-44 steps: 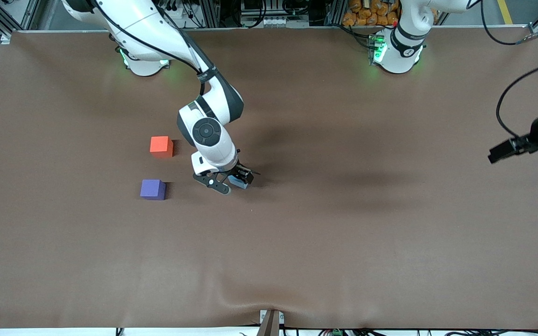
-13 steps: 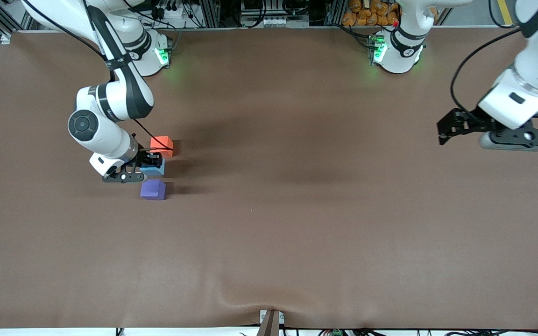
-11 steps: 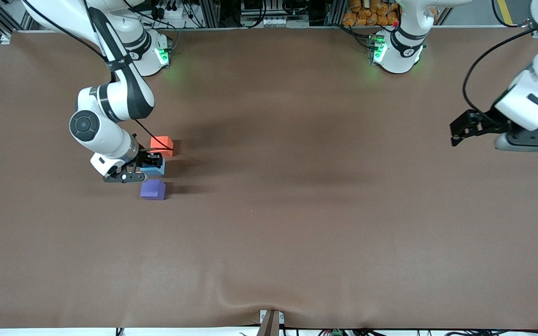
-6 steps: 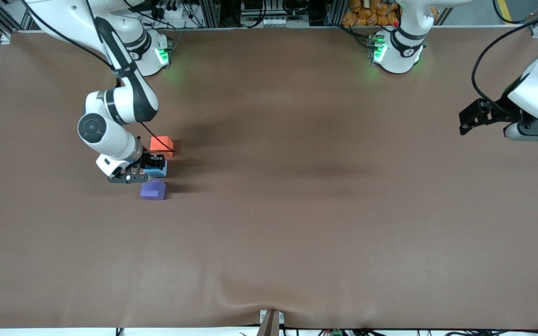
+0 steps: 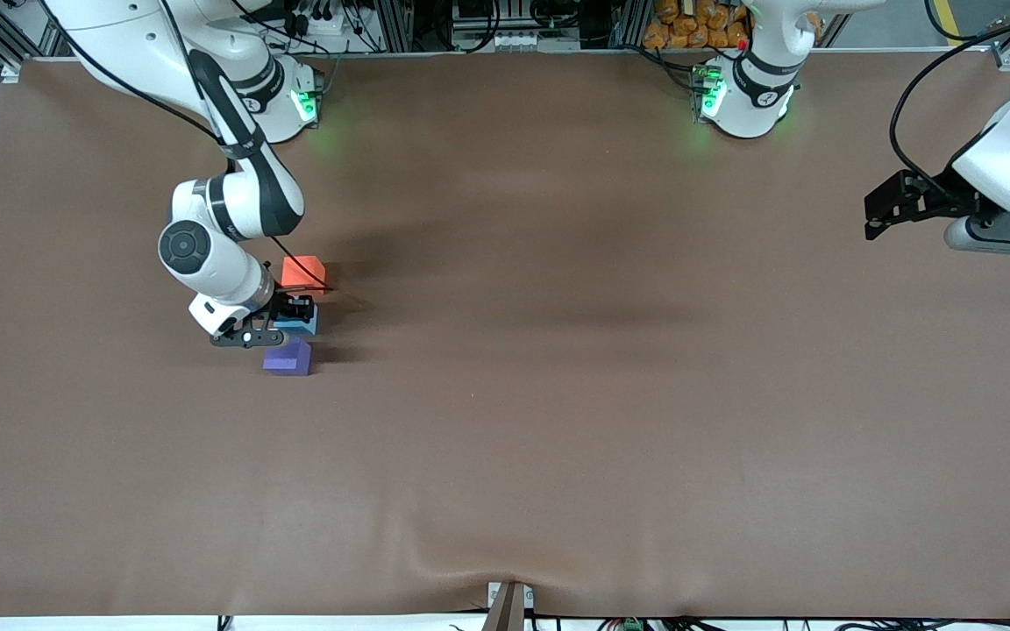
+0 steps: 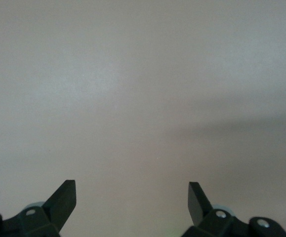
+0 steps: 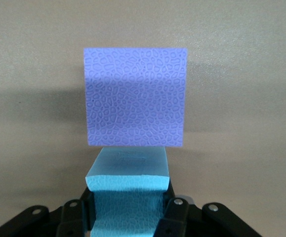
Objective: Place blue block between orange and purple blocks
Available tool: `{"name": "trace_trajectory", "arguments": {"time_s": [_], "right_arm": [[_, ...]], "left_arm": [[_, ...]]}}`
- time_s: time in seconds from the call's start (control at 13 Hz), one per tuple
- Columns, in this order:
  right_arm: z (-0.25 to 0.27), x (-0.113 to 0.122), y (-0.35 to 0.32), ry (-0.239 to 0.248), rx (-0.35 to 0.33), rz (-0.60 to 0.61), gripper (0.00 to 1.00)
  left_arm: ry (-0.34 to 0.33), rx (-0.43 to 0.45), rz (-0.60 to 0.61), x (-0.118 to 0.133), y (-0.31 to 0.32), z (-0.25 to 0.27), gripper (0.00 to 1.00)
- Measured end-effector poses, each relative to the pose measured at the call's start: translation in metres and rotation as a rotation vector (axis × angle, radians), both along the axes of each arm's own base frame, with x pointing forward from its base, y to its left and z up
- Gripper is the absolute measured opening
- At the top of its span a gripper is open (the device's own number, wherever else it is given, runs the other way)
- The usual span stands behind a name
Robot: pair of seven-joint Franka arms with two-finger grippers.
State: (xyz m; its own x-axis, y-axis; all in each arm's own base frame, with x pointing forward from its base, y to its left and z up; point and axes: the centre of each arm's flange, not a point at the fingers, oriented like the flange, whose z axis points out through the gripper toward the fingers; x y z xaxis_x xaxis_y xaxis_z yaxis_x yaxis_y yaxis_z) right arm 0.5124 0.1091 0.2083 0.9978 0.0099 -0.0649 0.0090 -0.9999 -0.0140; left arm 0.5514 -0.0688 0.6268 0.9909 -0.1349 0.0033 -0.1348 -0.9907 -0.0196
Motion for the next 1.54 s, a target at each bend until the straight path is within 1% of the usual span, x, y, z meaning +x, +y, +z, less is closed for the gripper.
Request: {"name": "trace_trajectory", "arguments": {"time_s": [0.08,0.15,0.31,0.38,0.46,0.54,0.62,0.77,0.85,0.92,1.0,1.08,1.15,1.23,1.38,1.54], "right_arm": [[0.000,0.000,-0.001,0.001,-0.001,-0.005,0.59],[-0.001,0.000,-0.002,0.002,-0.002,-0.014,0.67],[0.001,0.003,-0.005,0.004,-0.005,-0.043,0.90],[0.007,0.008,-0.004,0.015,-0.005,-0.054,0.99],[0.022,0.017,0.000,0.041,-0.007,-0.057,1.00],[0.047,0.029,0.004,0.084,-0.008,-0.053,1.00],[0.083,0.045,0.009,0.125,-0.009,-0.046,1.00],[0.171,0.071,0.018,0.173,-0.007,-0.031,1.00],[0.211,0.079,0.018,0.172,-0.004,-0.029,1.00],[0.243,0.085,0.012,0.155,-0.002,-0.035,1.00],[0.268,0.091,-0.002,0.144,-0.008,-0.048,1.00],[0.289,0.095,-0.025,0.147,-0.014,-0.052,1.00],[0.310,0.097,-0.050,0.151,-0.007,-0.029,1.00],[0.331,0.097,-0.073,0.150,0.005,0.001,1.00],[0.377,0.092,-0.105,0.130,0.019,0.027,1.00],[0.403,0.086,-0.109,0.114,0.021,0.029,1.00]], "left_arm": [[0.000,0.000,-0.001,0.000,0.000,0.000,1.00],[-0.001,0.000,-0.002,0.000,0.000,0.001,1.00],[-0.003,0.000,-0.002,-0.001,0.000,0.002,1.00],[-0.004,0.000,-0.002,-0.002,0.000,0.005,1.00],[-0.003,0.000,-0.002,-0.004,0.000,0.007,1.00],[-0.002,0.001,-0.002,-0.005,0.000,0.009,1.00],[0.000,0.001,-0.002,-0.006,0.000,0.009,1.00],[0.007,0.002,-0.001,-0.007,0.001,0.009,1.00],[0.008,0.002,0.000,-0.007,0.001,0.009,1.00],[0.008,0.002,0.001,-0.008,0.001,0.009,1.00],[0.008,0.002,0.001,-0.008,0.001,0.009,1.00],[0.008,0.002,0.004,-0.008,0.000,0.009,1.00],[0.010,0.003,0.008,-0.009,0.000,0.010,1.00],[0.014,0.003,0.011,-0.010,0.000,0.011,1.00],[0.020,0.005,0.019,-0.017,-0.002,0.016,1.00],[0.016,0.007,0.042,-0.024,-0.002,0.024,1.00]]}}
